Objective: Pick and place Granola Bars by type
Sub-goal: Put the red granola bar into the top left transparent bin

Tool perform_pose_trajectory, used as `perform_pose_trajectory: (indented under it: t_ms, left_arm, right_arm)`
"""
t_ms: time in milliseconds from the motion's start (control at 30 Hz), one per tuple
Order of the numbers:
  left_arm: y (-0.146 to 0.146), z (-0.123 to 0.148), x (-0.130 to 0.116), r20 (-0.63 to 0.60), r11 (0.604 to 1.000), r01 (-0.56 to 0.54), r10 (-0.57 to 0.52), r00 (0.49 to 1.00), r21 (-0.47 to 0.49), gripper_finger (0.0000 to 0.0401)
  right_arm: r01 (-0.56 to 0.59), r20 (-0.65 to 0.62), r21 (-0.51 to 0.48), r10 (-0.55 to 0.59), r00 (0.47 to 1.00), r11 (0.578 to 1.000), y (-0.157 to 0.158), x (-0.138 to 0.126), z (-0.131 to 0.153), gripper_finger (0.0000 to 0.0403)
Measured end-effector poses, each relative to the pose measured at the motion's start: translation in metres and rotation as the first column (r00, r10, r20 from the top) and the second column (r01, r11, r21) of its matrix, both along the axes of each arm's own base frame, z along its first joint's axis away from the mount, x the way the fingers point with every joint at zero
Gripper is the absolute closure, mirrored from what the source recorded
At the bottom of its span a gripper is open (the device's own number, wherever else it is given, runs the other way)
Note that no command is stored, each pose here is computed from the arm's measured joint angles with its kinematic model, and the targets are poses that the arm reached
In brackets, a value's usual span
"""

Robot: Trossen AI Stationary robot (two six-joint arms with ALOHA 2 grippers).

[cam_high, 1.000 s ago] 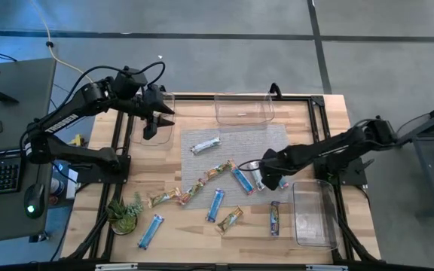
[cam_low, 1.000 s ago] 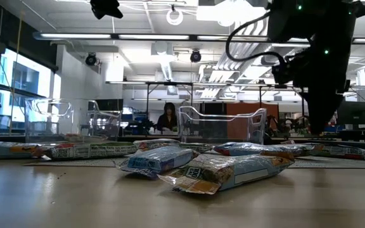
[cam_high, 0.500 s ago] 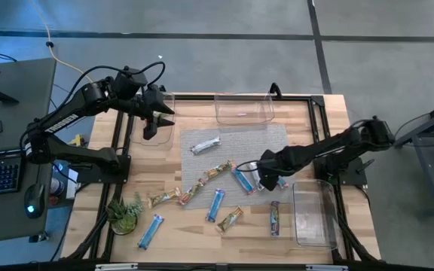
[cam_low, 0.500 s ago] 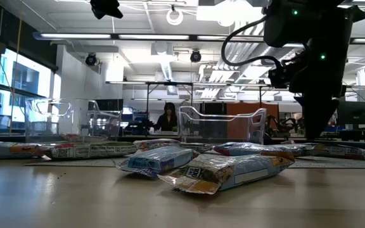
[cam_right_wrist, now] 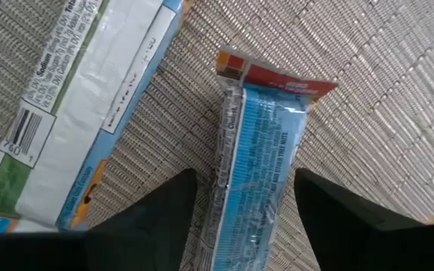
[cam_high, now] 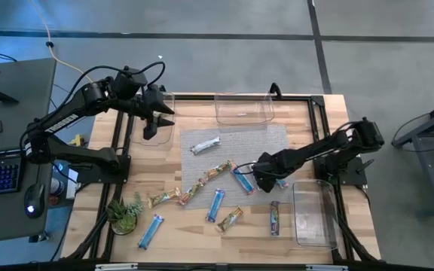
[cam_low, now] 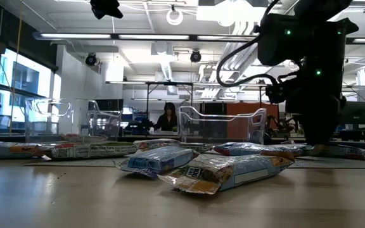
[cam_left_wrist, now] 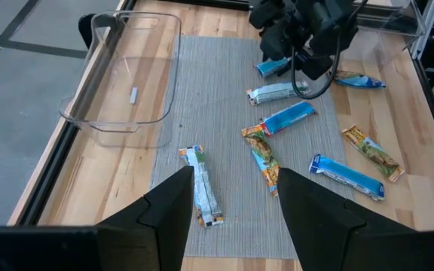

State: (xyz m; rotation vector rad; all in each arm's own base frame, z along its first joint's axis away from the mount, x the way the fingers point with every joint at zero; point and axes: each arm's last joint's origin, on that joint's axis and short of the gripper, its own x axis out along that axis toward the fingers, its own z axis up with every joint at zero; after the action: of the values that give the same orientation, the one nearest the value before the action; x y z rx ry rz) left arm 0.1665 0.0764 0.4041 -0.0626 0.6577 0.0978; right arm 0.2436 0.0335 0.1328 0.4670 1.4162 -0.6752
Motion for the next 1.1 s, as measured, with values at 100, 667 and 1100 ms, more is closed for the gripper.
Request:
perform_pose_trajectory:
  t_ms: [100,667,1100]
  left_arm:
    - [0.000,0.000,0.000,0.000,1.000,0.000,0.000,1.000,0.000,0.0215]
    - [0.000,0.000,0.000,0.000,1.000,-0.002,0.002,1.000,-0.001,0.0215]
    - [0.000,-0.002,-0.001,-0.022,1.000,-0.016,0.016,1.000,-0.010,0.0215]
  right_arm:
    - [0.000,0.007,0.028,0.000,1.000,1.000,0.001,0.000,0.001,0.0211]
    - [-0.045,0.095,0.034,0.042,0.995,0.998,-0.002,0.014,0.016,0.0358]
    - [-0.234,0.476,-0.339,0.380,0.793,0.911,-0.025,0.093,0.121,0.0349]
